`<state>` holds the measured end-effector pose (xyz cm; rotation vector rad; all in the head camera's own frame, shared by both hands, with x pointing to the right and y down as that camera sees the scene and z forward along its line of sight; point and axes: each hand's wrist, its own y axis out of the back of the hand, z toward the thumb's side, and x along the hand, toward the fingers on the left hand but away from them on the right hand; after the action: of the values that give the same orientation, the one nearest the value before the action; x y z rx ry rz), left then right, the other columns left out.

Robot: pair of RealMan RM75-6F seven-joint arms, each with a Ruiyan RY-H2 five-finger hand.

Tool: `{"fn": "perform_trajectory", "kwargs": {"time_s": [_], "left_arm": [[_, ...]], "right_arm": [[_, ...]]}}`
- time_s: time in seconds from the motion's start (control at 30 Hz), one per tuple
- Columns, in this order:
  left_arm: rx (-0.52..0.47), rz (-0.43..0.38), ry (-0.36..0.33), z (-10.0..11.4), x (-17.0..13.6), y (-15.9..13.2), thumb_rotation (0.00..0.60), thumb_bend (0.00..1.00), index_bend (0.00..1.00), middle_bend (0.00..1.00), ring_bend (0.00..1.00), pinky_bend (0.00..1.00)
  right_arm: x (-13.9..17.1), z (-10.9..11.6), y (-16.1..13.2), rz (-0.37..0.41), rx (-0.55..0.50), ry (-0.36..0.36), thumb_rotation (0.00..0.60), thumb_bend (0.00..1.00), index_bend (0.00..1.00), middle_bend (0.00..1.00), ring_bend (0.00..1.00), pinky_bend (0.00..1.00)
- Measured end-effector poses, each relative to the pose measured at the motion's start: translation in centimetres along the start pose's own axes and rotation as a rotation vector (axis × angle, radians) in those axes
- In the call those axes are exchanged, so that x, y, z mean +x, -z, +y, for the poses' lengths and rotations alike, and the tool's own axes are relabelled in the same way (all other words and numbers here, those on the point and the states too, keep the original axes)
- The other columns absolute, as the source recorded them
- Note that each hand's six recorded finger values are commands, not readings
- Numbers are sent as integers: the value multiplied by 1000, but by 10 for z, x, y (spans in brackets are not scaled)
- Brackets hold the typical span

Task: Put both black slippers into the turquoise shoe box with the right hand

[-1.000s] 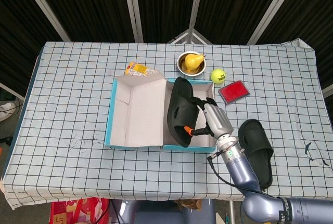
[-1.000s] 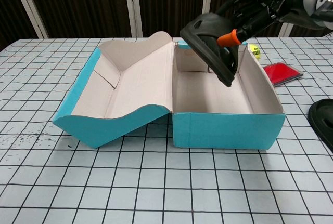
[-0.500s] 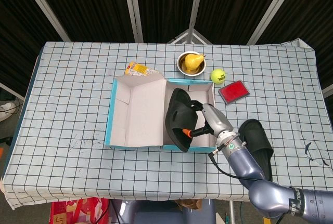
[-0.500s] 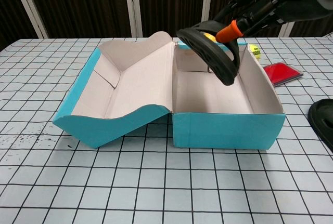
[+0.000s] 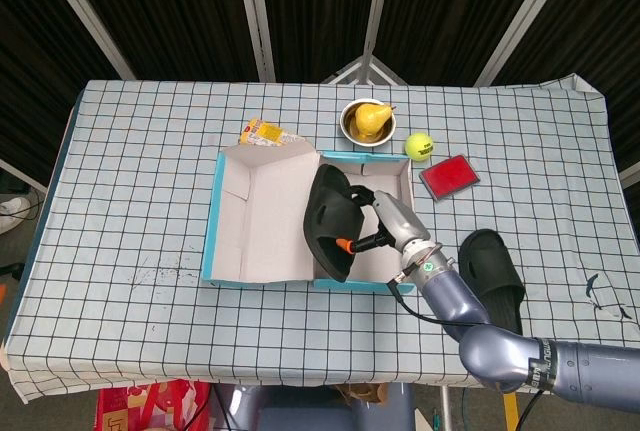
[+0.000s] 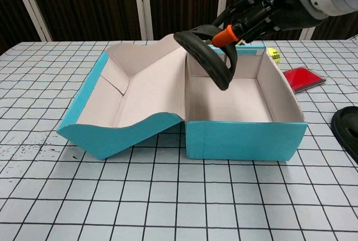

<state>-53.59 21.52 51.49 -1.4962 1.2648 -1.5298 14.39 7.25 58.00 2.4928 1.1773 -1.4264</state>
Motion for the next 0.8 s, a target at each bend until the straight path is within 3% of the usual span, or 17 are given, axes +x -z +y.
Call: {"fn": "perform_trajectory", "kwargs": {"time_s": [0.8], "left_arm": [[7,14,5,-2,3,4,600,382,34,0,0,68]], "right_arm": [[-35,-2,13,-9,-20,-4,600,425,628,534,207,0]]}}
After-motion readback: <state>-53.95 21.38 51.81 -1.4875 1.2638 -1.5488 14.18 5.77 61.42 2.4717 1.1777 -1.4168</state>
